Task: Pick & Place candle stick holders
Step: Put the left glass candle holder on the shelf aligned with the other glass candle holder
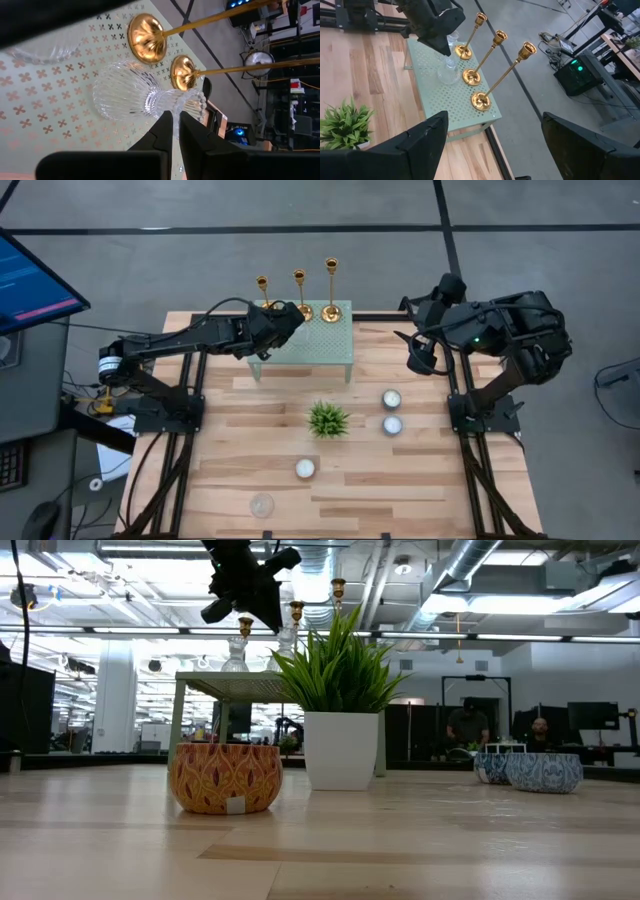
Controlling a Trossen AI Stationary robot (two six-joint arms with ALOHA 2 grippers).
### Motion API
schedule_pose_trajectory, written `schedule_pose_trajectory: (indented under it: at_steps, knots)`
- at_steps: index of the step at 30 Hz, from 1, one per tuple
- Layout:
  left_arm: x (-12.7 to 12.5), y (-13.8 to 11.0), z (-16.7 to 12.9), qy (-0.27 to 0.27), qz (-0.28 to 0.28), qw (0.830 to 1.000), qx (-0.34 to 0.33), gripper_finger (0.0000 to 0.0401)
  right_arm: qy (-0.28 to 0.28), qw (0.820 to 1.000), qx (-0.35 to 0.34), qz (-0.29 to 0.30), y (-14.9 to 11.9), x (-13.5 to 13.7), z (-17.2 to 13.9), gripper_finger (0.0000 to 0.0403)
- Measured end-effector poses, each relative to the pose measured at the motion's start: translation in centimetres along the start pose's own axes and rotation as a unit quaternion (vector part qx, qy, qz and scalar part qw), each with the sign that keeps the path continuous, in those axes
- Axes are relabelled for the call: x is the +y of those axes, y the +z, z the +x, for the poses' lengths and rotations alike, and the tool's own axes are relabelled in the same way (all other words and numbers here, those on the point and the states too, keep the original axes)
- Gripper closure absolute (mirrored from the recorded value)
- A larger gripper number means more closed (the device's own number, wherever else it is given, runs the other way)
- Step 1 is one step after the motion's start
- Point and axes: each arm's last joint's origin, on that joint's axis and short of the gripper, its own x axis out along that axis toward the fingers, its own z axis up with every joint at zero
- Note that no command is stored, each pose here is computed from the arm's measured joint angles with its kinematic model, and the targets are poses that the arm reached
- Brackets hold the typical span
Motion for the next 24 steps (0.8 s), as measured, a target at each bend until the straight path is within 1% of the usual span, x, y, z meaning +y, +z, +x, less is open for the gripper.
schedule_pose_trajectory:
  at_steps: [24]
  knots:
    - [-0.01,0.03,-0.02,-0.001,0.006,1.0,-0.001,0.0381,0.0,1.0,0.0,0.001,0.0,-0.01,0.0,0.0092]
